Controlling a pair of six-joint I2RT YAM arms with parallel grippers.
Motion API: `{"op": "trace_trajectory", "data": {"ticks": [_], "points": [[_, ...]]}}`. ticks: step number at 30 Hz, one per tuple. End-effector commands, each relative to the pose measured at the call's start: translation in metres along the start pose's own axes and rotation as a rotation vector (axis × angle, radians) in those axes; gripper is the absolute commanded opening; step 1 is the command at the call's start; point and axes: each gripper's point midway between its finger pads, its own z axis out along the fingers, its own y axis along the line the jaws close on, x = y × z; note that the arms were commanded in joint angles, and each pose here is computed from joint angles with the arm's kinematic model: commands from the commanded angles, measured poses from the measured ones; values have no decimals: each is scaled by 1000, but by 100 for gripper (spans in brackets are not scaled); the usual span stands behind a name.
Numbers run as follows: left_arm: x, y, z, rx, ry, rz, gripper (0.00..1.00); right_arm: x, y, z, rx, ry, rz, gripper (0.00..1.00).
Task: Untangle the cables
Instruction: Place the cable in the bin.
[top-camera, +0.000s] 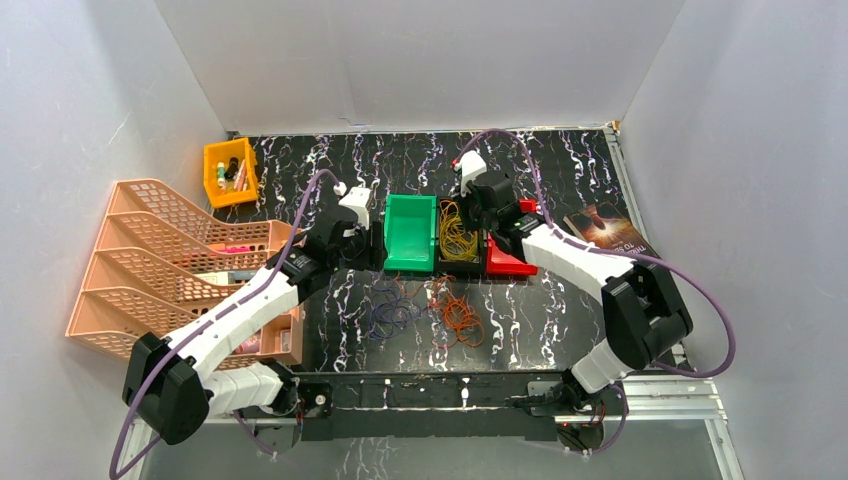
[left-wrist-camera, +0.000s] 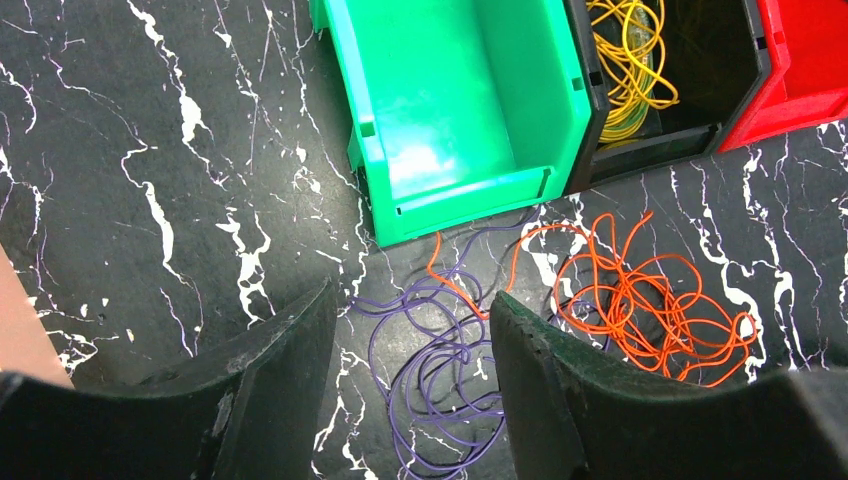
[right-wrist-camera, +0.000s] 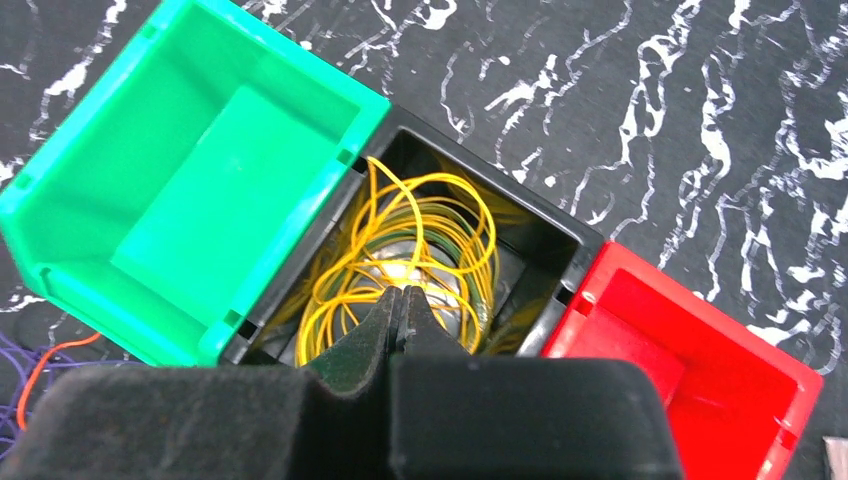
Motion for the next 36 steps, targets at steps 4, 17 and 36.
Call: {"op": "trace_trajectory", "data": {"ticks": [4, 17, 36], "points": [[-2, 0, -8, 10, -18, -13, 57, -40, 20, 12, -136, -120, 48, 0], [-4, -3, -3, 20, -10, -7, 57, 2, 5, 40, -99, -21, 121, 0], [5, -2, 0, 20, 5, -19, 56, 73, 7, 59, -79, 88, 156, 0]]}}
